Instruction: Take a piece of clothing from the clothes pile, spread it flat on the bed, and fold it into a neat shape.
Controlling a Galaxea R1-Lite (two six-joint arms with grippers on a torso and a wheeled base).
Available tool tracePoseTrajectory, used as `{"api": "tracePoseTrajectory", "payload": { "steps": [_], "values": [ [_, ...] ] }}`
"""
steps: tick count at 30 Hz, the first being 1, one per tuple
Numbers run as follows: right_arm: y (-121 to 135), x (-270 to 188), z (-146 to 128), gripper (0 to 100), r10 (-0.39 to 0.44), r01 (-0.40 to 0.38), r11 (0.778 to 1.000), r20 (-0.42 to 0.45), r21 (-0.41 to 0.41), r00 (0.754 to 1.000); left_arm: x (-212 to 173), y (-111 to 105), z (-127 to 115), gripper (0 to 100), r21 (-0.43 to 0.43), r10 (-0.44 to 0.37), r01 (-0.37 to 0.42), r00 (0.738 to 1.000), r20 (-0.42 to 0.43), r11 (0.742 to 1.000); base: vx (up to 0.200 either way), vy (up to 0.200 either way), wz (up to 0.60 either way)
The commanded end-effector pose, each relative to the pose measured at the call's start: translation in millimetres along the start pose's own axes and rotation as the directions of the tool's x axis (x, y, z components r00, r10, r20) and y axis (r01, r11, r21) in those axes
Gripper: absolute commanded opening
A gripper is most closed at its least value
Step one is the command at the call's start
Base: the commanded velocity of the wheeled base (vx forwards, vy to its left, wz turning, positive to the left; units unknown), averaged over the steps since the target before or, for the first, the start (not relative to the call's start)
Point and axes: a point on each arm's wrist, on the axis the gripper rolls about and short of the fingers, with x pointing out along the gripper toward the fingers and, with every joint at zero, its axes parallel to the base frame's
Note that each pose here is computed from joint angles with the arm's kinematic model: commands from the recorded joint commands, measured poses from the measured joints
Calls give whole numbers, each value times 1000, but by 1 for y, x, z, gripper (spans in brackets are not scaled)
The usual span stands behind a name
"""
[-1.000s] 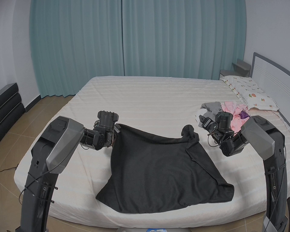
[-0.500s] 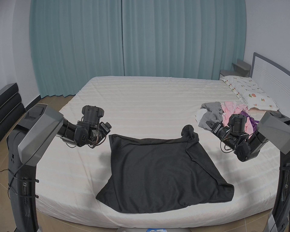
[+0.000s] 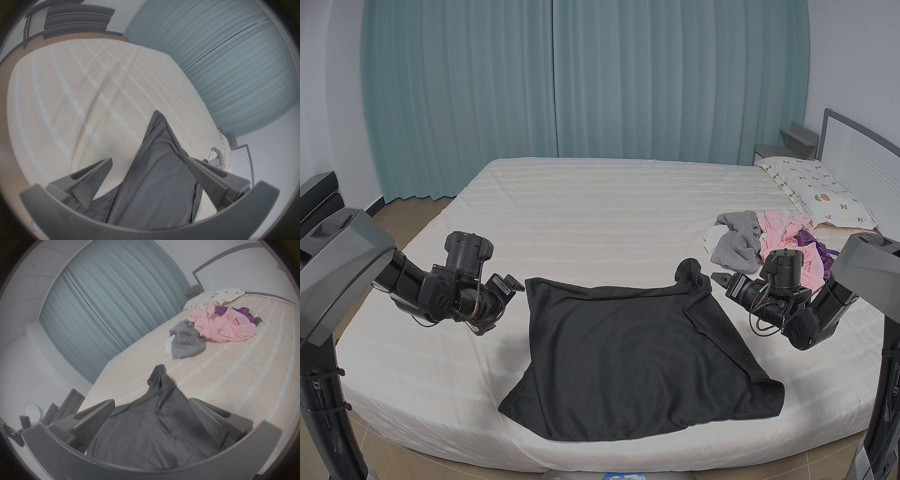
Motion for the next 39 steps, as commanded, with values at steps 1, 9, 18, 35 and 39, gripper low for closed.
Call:
{"api": "tracePoseTrajectory", "payload": {
  "steps": [1,9,18,35,39],
  "values": [
    [11,14,-36,100,-63,54,995,-117,-83,991,-26,19,-16,100,-84,-59,57,998,-29,995,0,0,0],
    [14,30,-51,100,-185,152,964,-137,-218,973,-28,39,-37,100,-135,-149,141,988,-49,981,0,0,0],
    [6,51,-62,100,-245,201,945,-152,-258,957,-28,42,-44,100,-175,-160,141,982,-102,974,0,0,0],
    [1,76,-65,100,-307,249,907,-128,-339,943,-20,47,-47,100,-176,-137,116,984,-113,978,0,0,0],
    [2,77,-65,100,-308,247,901,-125,-356,943,-21,46,-46,100,-176,-138,117,984,-112,977,0,0,0]
  ]
}}
